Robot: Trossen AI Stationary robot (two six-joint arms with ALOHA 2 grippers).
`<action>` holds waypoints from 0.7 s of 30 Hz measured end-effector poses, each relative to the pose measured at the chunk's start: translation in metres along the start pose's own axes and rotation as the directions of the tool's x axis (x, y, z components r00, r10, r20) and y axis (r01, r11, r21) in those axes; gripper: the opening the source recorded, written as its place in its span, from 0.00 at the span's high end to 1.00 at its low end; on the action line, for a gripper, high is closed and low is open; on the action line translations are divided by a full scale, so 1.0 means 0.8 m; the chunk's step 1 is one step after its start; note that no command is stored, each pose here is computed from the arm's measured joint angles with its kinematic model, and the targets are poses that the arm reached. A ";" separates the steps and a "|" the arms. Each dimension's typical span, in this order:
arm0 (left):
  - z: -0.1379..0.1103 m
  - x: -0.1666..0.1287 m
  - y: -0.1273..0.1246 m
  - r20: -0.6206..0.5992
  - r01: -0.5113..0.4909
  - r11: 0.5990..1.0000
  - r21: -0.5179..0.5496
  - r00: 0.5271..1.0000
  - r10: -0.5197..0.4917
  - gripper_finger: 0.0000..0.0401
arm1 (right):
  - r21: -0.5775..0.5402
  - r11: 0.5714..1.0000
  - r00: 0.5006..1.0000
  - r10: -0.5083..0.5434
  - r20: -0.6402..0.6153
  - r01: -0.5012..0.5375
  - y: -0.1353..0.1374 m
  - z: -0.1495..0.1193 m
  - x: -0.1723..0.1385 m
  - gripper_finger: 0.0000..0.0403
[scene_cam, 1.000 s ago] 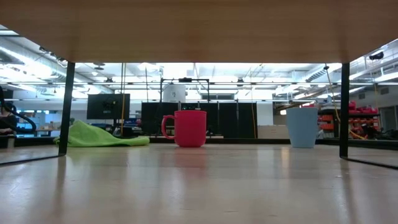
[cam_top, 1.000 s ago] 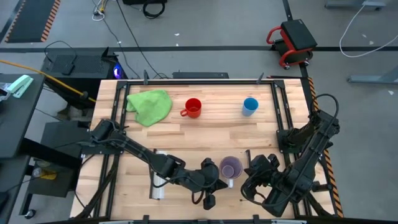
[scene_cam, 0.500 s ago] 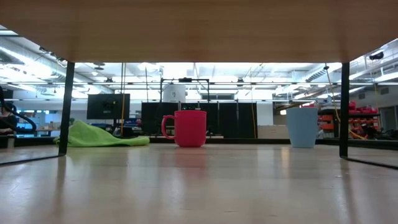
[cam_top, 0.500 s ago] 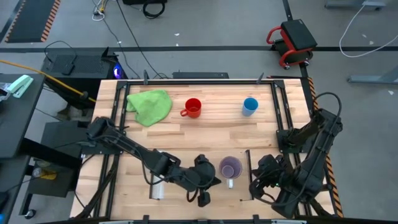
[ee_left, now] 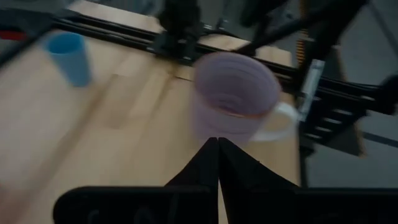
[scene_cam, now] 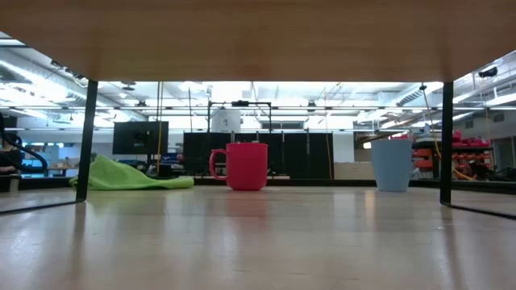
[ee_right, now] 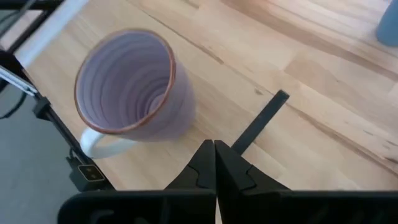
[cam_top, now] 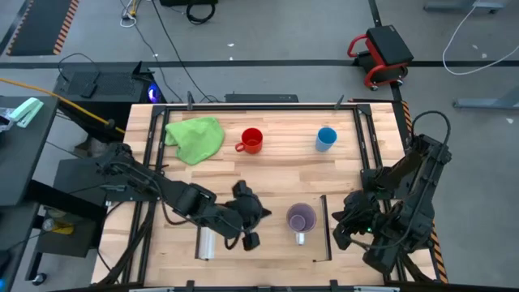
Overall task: Stack small to large cups/mugs on shelf
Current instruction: Put the blue cup on the shelf
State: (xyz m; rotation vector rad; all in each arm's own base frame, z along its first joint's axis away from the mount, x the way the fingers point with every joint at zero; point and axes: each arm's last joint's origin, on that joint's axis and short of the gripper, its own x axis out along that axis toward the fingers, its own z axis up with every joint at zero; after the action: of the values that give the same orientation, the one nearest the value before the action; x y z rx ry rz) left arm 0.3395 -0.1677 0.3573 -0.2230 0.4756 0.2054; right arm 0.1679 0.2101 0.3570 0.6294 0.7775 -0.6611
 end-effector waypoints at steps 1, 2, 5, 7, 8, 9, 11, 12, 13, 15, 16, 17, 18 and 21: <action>0.003 -0.005 0.004 0.011 -0.018 1.000 0.003 1.000 0.018 0.96 | -0.001 1.000 1.000 0.005 0.002 -0.005 -0.001 0.002 -0.002 1.00; 0.005 -0.009 0.008 0.014 -0.038 0.999 0.010 0.999 0.038 0.95 | -0.004 1.000 1.000 0.010 0.004 -0.010 -0.002 0.003 -0.003 1.00; 0.013 -0.021 0.022 0.021 -0.091 0.996 0.015 0.996 0.090 0.94 | -0.006 1.000 1.000 0.015 0.010 -0.015 -0.004 0.010 -0.004 1.00; 0.018 -0.029 0.033 0.017 -0.119 0.993 0.018 0.993 0.118 0.94 | -0.011 1.000 1.000 0.015 0.013 -0.015 -0.005 0.014 -0.004 1.00; 0.021 -0.032 0.038 0.016 -0.129 0.991 0.017 0.992 0.129 0.95 | -0.012 1.000 1.000 0.013 0.015 -0.012 -0.005 0.016 -0.003 1.00; 0.023 -0.036 0.043 0.011 -0.141 0.990 0.019 0.990 0.141 0.95 | -0.017 1.000 1.000 0.010 0.017 -0.010 -0.005 0.018 -0.002 1.00; 0.027 -0.043 0.054 0.003 -0.166 0.986 0.023 0.986 0.166 0.96 | -0.028 1.000 1.000 0.006 0.019 -0.005 -0.005 0.019 0.000 1.00; 0.029 -0.046 0.059 0.001 -0.183 0.983 0.025 0.983 0.183 0.97 | -0.033 0.999 1.000 0.005 0.019 -0.004 -0.005 0.020 0.000 1.00; 0.030 -0.050 0.064 0.000 -0.203 0.979 0.029 0.979 0.203 0.97 | -0.038 0.999 1.000 0.003 0.020 -0.002 -0.004 0.021 0.001 1.00; 0.032 -0.058 0.075 -0.005 -0.250 0.967 0.046 0.968 0.250 0.97 | -0.044 0.999 1.000 0.002 0.020 -0.001 -0.004 0.021 0.001 0.99; 0.033 -0.062 0.081 -0.008 -0.271 0.961 0.050 0.962 0.272 0.97 | -0.045 0.999 1.000 0.003 0.020 -0.002 -0.004 0.021 0.001 0.99; 0.034 -0.067 0.087 -0.012 -0.292 0.955 0.049 0.956 0.293 0.97 | -0.045 0.999 1.000 0.003 0.019 -0.002 -0.005 0.021 0.000 0.99; 0.035 -0.072 0.094 -0.020 -0.313 0.949 0.043 0.949 0.314 0.97 | -0.045 0.999 1.000 0.004 0.019 -0.003 -0.005 0.021 0.000 0.98; 0.037 -0.083 0.113 -0.051 -0.368 0.929 0.034 0.928 0.369 0.94 | -0.041 0.999 1.000 0.008 0.018 -0.007 -0.006 0.023 -0.001 0.98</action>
State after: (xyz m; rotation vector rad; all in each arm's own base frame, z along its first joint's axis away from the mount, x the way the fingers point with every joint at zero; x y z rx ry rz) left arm 0.2721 -0.0830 0.3991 -0.1133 0.5743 0.5630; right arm 0.1714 0.1941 0.3667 0.5881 0.7701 -0.6413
